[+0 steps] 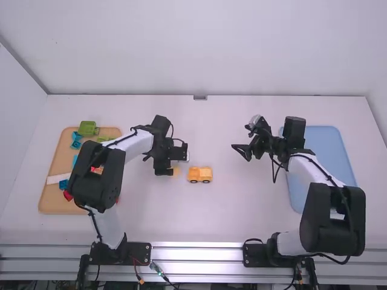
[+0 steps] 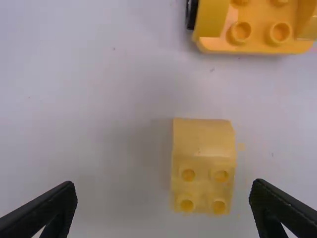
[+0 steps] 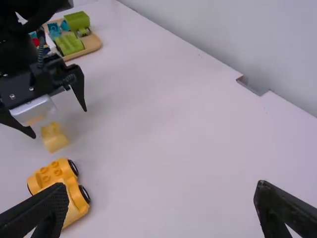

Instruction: Assemble lego blocks to make yellow taxi

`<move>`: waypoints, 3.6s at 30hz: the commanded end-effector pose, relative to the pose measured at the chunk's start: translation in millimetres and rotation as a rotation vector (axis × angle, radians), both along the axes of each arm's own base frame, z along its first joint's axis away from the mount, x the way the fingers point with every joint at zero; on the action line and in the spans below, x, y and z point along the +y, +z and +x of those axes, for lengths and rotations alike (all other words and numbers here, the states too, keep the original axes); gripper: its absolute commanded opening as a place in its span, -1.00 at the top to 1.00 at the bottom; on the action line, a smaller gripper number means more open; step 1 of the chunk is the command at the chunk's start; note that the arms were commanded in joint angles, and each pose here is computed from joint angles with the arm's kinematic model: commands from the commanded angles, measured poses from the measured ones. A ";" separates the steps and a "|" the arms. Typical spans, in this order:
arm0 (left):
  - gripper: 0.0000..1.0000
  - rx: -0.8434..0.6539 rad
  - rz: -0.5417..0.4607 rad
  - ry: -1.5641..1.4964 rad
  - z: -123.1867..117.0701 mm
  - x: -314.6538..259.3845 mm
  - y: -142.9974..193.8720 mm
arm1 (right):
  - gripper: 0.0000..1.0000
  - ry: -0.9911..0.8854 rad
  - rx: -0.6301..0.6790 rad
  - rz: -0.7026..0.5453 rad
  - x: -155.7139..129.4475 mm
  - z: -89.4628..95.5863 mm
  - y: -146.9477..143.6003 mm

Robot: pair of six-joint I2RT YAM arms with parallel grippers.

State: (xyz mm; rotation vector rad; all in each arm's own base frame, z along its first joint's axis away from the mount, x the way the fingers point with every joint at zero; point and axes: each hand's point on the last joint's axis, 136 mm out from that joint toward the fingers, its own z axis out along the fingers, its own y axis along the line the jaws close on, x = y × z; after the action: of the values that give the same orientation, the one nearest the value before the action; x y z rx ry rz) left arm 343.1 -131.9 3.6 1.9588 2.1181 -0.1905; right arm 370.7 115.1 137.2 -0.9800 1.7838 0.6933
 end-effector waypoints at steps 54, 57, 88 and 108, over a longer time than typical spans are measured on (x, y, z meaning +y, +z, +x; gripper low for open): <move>0.28 0.127 0.018 0.373 -15.1 -3.2 -22.4 | -0.98 0.024 -0.067 -0.030 15.6 0.3 8.3; 0.60 0.151 0.009 0.476 -15.1 -3.6 -22.7 | -0.97 0.024 -0.089 -0.032 15.5 2.8 11.3; 0.96 0.382 -0.155 1.575 1.0 -6.5 -20.1 | -0.97 0.016 -0.132 -0.035 13.3 8.3 17.0; 0.95 0.532 -0.082 2.882 -37.8 18.7 -27.0 | -0.98 0.017 -0.133 -0.037 13.2 8.3 16.8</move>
State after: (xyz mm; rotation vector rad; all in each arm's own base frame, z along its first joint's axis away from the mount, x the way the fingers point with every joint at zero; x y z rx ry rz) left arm 318.7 -114.8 -14.1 -1.8537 2.5792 -0.1604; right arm 382.3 128.7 147.8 -1.0416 1.6955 0.5999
